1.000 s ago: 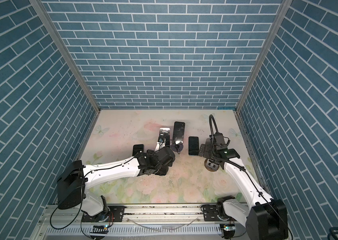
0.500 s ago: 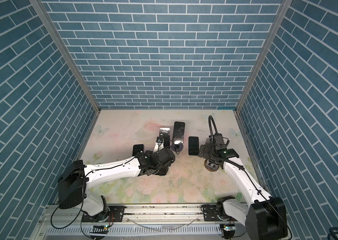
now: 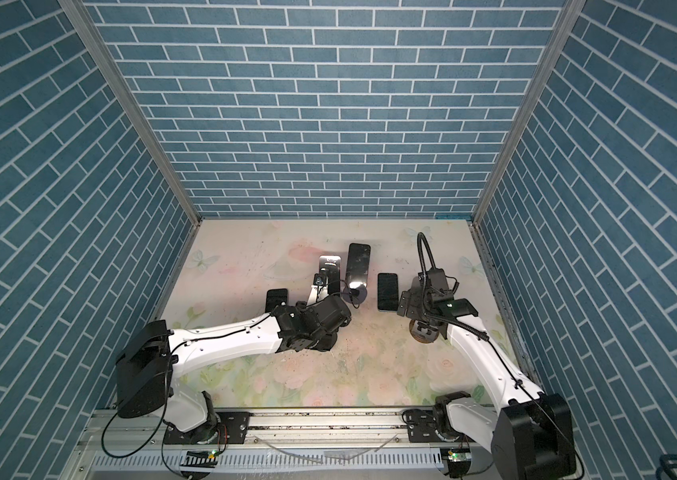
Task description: Remove the phone from the phone stand
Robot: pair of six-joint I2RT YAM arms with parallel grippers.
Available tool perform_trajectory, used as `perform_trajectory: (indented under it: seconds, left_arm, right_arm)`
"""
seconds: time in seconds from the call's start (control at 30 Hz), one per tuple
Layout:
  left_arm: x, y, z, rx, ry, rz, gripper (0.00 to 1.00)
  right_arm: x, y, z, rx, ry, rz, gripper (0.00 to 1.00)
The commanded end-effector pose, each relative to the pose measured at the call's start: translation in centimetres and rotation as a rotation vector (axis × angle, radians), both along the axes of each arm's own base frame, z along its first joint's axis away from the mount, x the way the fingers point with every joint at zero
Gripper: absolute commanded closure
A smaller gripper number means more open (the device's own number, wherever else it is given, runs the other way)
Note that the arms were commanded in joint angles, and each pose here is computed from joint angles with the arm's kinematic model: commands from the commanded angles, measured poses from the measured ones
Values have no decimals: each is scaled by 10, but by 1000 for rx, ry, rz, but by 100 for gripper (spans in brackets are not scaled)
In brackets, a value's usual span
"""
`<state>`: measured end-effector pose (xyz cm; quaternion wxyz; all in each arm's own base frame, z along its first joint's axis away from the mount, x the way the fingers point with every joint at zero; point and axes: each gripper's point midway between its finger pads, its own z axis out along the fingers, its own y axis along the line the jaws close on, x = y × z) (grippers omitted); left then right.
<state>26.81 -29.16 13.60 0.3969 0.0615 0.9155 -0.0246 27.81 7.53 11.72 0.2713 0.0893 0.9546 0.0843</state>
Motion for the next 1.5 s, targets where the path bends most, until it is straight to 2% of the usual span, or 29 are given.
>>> perform_trajectory:
  seconds: [0.0,0.33,0.63,1.0,1.2,1.47]
  left_arm:
    - [0,7,8,24,-36,-10,30]
    - [-4,41,41,13,-138,25,31]
    - [-7,88,60,97,-202,105,31]
    - [-4,151,54,62,-170,221,31]
    - [-1,148,51,63,-162,195,31]
    - [14,116,35,19,-96,121,31]
  right_arm:
    - [-2,-2,-5,-30,7,19,1]
    - [0,-1,-4,-32,14,21,1]
    - [2,1,-5,-26,16,24,1]
    - [3,2,-6,-23,23,23,1]
    - [6,5,-6,-13,32,28,1]
    - [10,7,-8,-11,42,32,1]
